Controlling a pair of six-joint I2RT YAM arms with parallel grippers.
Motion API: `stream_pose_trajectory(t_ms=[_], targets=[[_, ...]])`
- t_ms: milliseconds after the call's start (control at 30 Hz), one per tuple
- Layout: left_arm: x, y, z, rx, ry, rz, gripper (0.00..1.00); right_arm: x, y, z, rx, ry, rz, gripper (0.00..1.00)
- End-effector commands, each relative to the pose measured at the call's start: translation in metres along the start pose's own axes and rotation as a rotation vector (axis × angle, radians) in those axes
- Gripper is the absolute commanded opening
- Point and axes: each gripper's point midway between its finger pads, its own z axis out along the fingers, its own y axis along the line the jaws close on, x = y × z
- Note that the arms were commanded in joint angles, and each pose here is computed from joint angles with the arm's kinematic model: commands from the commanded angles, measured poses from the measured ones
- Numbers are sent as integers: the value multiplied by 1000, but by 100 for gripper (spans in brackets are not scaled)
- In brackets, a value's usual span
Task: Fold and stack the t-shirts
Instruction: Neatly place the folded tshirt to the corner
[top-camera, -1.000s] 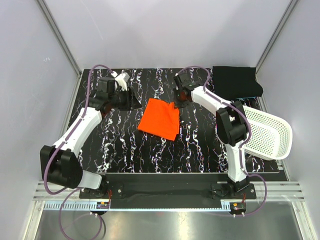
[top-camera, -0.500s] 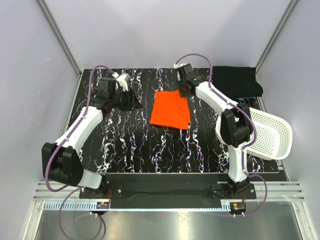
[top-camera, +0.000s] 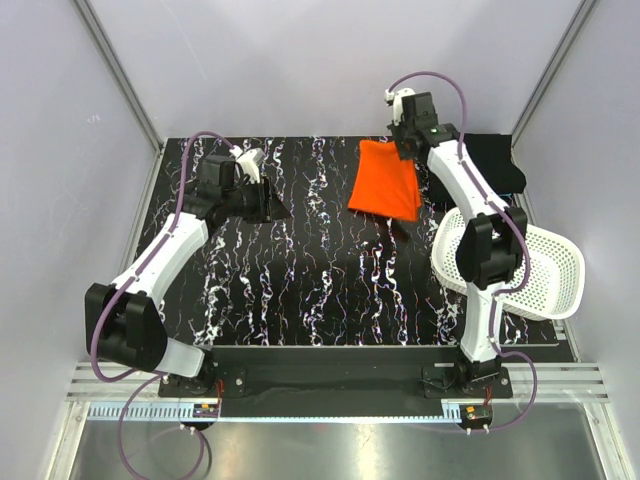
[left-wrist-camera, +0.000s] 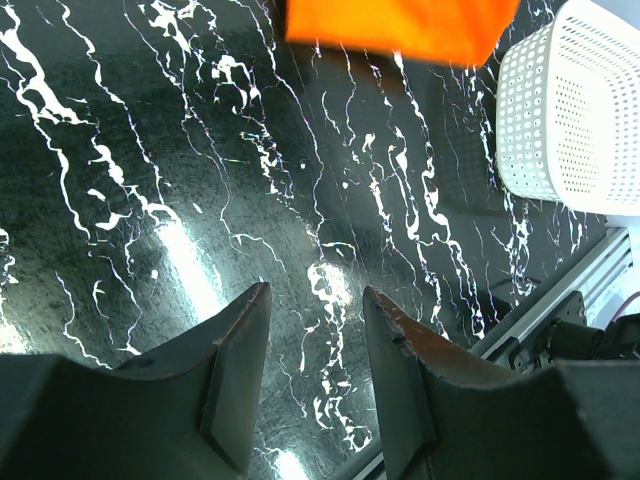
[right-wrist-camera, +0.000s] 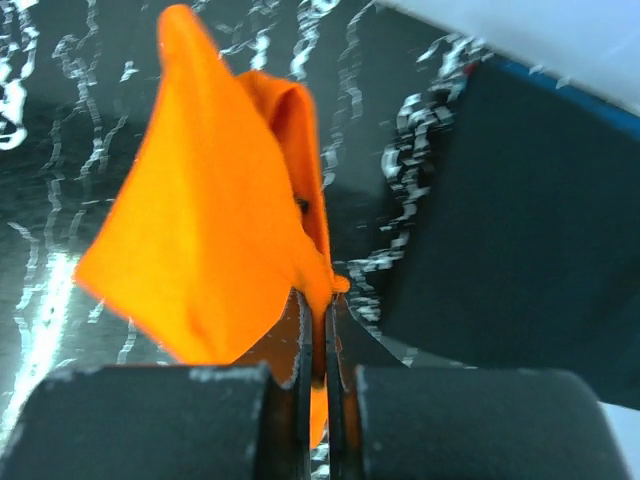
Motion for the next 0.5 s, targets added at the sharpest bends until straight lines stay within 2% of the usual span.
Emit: stream_pose_trajectory(t_ms=[0, 200, 467], targets=[[-7, -7, 0, 35, -32, 18, 47, -52, -19, -47, 2, -144, -76, 0], [-5, -6, 2, 38, -22, 12, 47, -66, -48, -47, 42, -167, -104, 0], [-6, -5, 2, 32, -24, 13, 47, -81, -70, -79, 60, -206, -102, 0]])
